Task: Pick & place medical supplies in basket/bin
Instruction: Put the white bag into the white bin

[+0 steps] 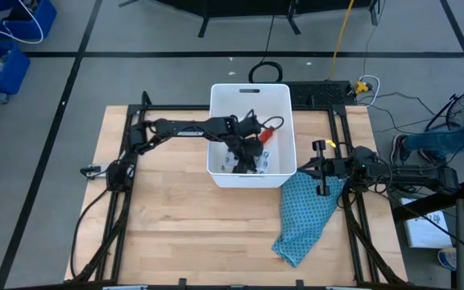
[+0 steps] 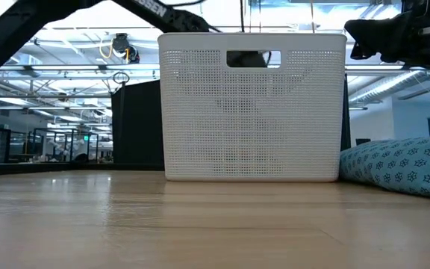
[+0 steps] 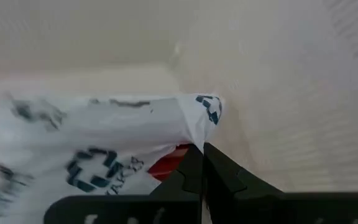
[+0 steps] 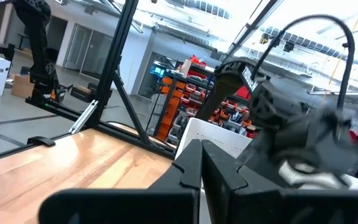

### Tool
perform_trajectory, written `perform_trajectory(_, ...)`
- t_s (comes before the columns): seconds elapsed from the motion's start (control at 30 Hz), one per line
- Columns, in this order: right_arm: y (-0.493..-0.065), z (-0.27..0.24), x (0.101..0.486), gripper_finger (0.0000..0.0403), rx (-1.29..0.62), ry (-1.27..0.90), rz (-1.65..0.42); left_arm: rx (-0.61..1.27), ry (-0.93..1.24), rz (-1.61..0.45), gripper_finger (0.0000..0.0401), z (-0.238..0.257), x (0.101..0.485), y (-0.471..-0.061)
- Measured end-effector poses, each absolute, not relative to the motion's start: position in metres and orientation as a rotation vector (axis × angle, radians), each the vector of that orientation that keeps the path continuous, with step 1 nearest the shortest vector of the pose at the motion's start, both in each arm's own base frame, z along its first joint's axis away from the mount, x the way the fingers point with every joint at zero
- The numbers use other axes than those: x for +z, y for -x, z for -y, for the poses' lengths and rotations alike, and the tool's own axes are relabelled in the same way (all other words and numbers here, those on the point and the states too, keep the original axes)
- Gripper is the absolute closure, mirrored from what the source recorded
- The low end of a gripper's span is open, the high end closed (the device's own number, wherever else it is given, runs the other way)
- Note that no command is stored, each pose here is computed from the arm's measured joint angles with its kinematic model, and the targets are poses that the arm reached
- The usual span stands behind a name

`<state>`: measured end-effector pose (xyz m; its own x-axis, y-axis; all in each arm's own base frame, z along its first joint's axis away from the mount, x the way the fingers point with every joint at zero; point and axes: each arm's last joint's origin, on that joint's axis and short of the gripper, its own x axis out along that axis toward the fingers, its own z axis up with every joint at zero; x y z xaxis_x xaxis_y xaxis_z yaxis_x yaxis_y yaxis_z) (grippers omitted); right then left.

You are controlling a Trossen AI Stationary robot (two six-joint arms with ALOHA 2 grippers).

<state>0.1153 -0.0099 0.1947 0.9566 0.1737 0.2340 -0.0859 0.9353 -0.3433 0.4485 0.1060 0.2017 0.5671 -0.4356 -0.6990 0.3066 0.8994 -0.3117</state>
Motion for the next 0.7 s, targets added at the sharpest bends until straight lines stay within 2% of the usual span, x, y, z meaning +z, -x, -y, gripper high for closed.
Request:
perform_trajectory(0.3,-0.115,0.010,0.195,0.0403,0.131,0.352,0.266,-0.441,0.205,-0.957,0.0397,-0.106,0.164,-0.454)
perform_trajectory(0.7,-0.115,0.010,0.195,0.0403,0.131,0.357,0.266,-0.387,0.213,-0.983,0.0387,-0.103,0.168,-0.457)
